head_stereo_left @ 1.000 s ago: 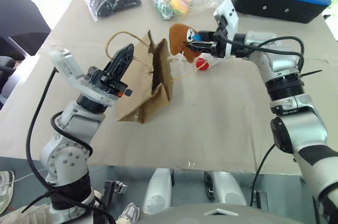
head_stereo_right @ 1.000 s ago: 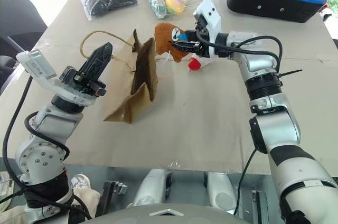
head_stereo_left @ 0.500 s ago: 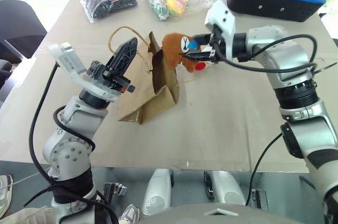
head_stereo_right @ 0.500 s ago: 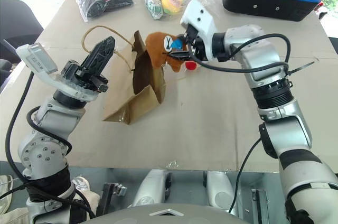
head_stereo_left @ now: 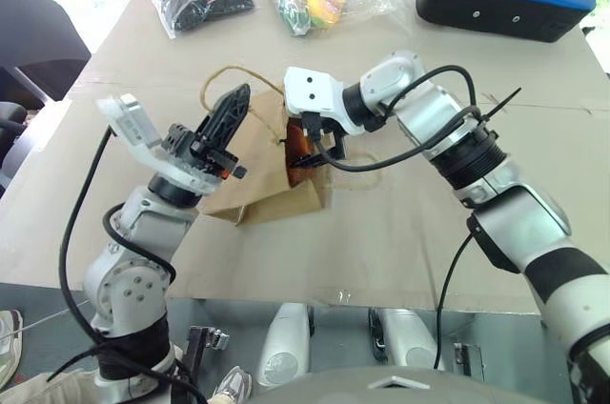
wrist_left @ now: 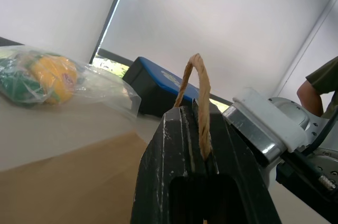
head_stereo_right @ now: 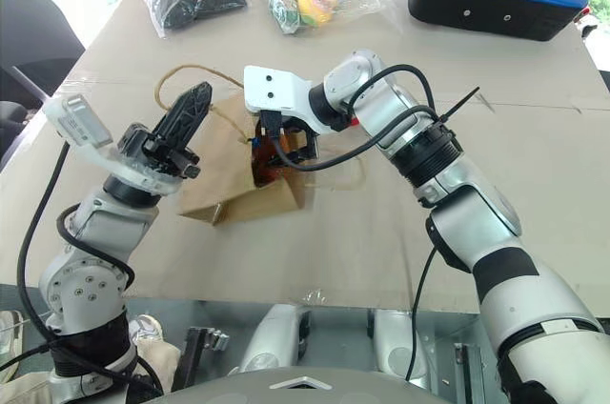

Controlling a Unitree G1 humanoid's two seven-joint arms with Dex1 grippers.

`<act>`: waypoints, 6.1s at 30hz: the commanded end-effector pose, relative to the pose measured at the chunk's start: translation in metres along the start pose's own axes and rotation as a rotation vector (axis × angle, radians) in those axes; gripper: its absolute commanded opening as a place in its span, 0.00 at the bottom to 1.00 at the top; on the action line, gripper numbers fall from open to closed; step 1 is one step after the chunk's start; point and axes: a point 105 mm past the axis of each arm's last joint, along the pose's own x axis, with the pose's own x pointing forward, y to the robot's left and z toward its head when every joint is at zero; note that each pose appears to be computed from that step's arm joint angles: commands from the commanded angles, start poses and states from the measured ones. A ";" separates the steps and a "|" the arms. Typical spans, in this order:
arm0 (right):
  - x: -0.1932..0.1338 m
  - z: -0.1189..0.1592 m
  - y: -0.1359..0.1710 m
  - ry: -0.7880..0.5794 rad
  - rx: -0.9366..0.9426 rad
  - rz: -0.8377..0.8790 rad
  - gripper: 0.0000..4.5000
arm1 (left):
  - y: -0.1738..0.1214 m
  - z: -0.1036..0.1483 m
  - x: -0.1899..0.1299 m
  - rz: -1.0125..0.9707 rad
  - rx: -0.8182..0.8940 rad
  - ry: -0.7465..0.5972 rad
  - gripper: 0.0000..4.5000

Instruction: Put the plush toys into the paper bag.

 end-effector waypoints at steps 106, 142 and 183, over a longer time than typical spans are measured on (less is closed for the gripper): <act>-0.099 -0.027 0.016 0.130 -0.594 -0.296 0.01 | -0.033 -0.014 0.030 -0.203 -0.102 -0.018 0.00; -0.201 -0.036 0.056 -0.379 0.808 -0.649 0.64 | -0.022 0.002 0.020 -0.175 -0.049 -0.032 0.00; -0.171 -0.003 0.076 -0.444 0.591 -0.497 0.82 | 0.043 0.006 0.035 -0.287 0.086 0.235 0.98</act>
